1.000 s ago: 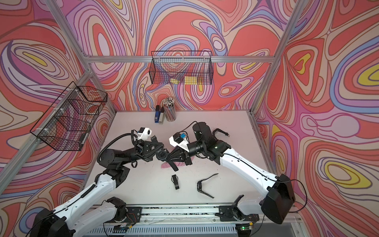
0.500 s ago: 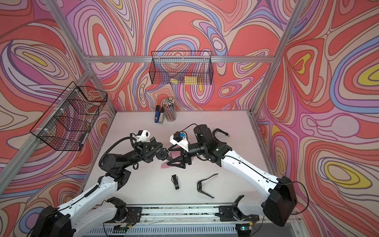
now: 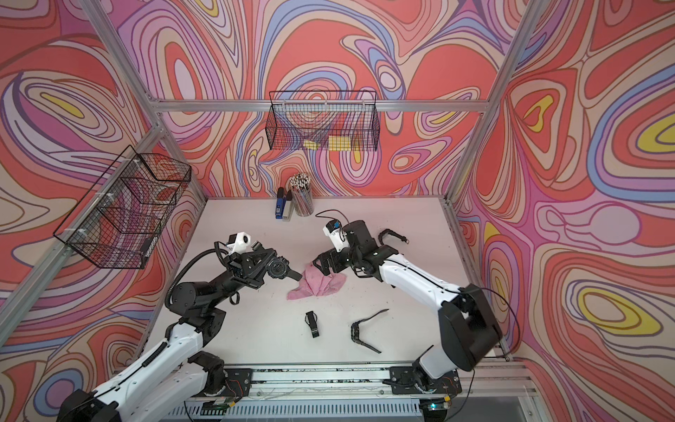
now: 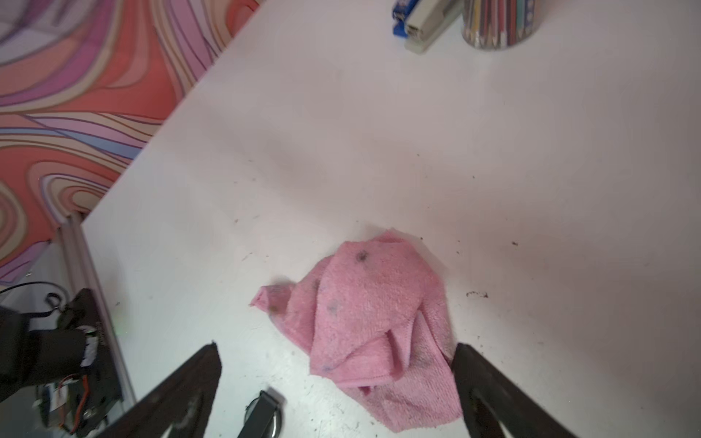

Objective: Wipe the watch dial
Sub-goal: Pick up the cleaning item at the center of the board.

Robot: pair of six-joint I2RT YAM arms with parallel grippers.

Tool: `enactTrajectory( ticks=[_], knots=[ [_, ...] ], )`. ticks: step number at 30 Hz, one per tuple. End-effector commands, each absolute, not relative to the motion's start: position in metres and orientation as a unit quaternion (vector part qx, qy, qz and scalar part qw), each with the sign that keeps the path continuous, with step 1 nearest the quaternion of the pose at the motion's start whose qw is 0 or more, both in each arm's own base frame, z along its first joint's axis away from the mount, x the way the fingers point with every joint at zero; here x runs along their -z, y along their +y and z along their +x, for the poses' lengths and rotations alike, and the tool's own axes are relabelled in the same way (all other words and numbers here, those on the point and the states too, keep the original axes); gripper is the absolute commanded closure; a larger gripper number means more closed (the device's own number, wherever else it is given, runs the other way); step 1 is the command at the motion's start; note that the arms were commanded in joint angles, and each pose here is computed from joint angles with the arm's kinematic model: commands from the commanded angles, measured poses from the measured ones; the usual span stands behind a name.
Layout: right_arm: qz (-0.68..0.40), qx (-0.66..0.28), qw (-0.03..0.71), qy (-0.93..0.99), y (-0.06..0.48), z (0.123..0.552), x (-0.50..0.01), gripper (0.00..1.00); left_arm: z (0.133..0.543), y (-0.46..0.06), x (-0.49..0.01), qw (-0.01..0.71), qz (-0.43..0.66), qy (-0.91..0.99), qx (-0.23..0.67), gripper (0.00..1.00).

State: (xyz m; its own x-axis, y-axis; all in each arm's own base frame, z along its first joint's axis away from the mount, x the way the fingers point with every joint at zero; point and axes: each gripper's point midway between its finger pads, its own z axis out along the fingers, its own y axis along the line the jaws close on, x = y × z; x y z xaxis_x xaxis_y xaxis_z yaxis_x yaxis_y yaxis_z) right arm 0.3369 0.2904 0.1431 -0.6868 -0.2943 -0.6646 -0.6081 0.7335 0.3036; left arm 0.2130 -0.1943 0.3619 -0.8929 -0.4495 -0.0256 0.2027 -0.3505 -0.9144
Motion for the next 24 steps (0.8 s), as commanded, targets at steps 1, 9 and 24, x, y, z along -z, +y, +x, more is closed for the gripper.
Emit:
enactTrajectory(
  ticks=[1,9,24],
  knots=[
    [-0.219,-0.191,0.269,0.918,0.288,0.339,-0.102,0.02,0.214,-0.186,-0.361,0.223,-0.128,0.525,0.812,1.00],
    [-0.234,-0.177,0.204,0.934,0.320,0.325,-0.041,0.33,0.215,-0.184,-0.356,0.233,-0.139,0.539,0.798,1.00],
    [-0.248,-0.334,0.464,0.782,0.305,0.290,-0.279,1.00,0.239,-0.189,-0.339,0.263,-0.146,0.569,0.765,1.00]
  ],
)
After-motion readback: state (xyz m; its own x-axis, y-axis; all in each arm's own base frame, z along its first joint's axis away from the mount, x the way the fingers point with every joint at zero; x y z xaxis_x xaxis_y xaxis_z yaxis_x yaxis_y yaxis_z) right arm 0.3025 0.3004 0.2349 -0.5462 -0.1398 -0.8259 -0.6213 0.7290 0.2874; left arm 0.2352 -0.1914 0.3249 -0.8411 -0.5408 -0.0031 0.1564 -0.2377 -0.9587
